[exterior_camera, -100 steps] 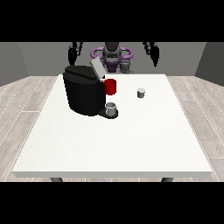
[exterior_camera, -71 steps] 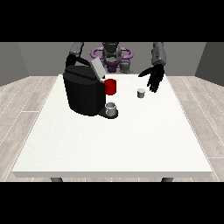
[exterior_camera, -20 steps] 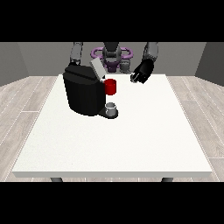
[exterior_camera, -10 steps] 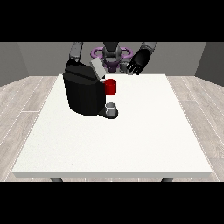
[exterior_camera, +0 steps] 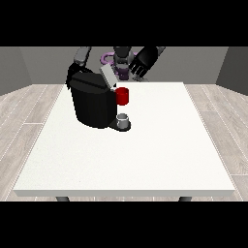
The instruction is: Insert the coffee pod into the coffee machine and close the lid
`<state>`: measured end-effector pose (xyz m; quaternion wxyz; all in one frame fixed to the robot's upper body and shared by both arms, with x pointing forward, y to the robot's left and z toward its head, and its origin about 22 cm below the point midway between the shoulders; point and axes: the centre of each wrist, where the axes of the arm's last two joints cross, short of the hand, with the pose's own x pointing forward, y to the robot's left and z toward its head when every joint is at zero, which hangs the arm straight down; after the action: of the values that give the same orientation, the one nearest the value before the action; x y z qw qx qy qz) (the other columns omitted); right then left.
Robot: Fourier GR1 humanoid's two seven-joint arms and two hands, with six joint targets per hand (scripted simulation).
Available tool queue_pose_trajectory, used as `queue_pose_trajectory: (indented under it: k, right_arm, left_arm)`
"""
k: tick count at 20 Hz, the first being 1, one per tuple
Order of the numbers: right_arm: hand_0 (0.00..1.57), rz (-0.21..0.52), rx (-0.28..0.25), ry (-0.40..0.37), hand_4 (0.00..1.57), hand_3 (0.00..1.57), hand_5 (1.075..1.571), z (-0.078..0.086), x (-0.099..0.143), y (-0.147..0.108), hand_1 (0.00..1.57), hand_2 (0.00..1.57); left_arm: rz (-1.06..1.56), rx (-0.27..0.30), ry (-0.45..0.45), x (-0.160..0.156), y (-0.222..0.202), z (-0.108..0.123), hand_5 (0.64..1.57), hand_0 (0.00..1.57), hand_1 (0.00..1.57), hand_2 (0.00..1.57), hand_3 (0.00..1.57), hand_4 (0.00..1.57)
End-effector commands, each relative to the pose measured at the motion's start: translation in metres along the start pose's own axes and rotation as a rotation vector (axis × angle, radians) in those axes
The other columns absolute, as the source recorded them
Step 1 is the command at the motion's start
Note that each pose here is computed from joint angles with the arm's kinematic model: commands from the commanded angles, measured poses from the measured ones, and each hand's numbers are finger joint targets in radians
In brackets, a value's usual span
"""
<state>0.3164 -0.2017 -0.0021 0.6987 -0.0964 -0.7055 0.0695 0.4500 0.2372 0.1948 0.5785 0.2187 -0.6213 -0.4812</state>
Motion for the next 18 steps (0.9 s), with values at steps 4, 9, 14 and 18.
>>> queue_pose_trajectory:
  k: [4,9,14,18]
  right_arm:
    - [0.00,0.024,0.010,-0.073,0.00,0.00,1.571,-0.009,0.026,-0.008,0.00,0.00]
    - [0.00,-0.006,-0.027,-0.106,0.00,0.00,1.571,-0.032,0.064,-0.017,0.00,0.00]
    - [0.00,-0.010,-0.009,-0.148,0.15,0.00,1.571,-0.021,0.046,-0.021,0.00,0.00]
    - [0.00,0.012,-0.051,-0.098,0.00,0.00,1.571,-0.027,0.042,-0.024,0.00,0.00]
  left_arm:
    - [-0.037,0.099,0.014,0.017,0.051,0.006,1.571,1.20,1.20,1.27,1.26,0.49]
    - [-0.049,0.116,-0.037,0.028,0.070,0.008,1.571,1.24,1.24,1.29,1.25,0.48]
    - [-0.063,0.146,-0.024,0.018,0.067,0.008,1.571,1.20,1.20,1.29,1.25,0.49]
    - [-0.067,0.100,-0.035,0.034,0.062,0.000,1.571,1.17,1.17,1.24,1.22,0.46]
